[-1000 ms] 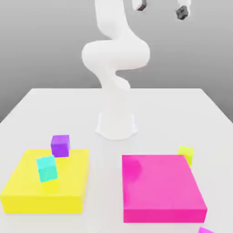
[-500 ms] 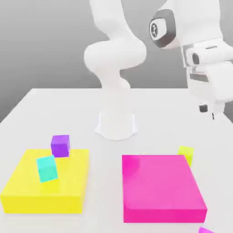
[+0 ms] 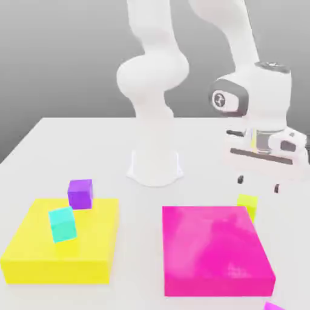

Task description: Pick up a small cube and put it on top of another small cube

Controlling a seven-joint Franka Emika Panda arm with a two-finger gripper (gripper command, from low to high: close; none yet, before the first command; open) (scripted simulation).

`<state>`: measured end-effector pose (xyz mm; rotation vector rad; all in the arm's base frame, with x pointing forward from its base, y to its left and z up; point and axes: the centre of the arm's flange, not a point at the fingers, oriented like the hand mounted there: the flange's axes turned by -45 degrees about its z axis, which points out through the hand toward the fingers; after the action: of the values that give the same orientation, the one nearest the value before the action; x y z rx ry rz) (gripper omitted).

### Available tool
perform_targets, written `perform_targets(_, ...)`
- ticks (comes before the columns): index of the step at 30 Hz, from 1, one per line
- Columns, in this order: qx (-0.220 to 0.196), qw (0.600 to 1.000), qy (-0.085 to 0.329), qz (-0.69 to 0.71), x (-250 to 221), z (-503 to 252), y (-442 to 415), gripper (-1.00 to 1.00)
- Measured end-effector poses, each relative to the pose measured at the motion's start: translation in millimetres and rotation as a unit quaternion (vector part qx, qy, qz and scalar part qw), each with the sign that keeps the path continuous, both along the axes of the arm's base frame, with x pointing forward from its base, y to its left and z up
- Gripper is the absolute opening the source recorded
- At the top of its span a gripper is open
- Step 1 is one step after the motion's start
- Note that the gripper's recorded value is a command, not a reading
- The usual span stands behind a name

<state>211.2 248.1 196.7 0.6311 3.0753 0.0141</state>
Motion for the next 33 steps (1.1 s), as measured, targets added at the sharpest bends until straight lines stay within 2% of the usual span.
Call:
perform_targets(14, -0.002, 1.000, 0.001, 0.015, -3, -62, 0, 0.00)
perform_targets(15, -0.003, 1.000, 0.001, 0.015, -4, -67, -1, -1.00)
perform_targets(22, -0.004, 1.000, 0.002, 0.015, -4, -68, -1, -1.00)
perform_targets(33, -0.001, 1.000, 0.002, 0.016, 0, -20, 2, -1.00)
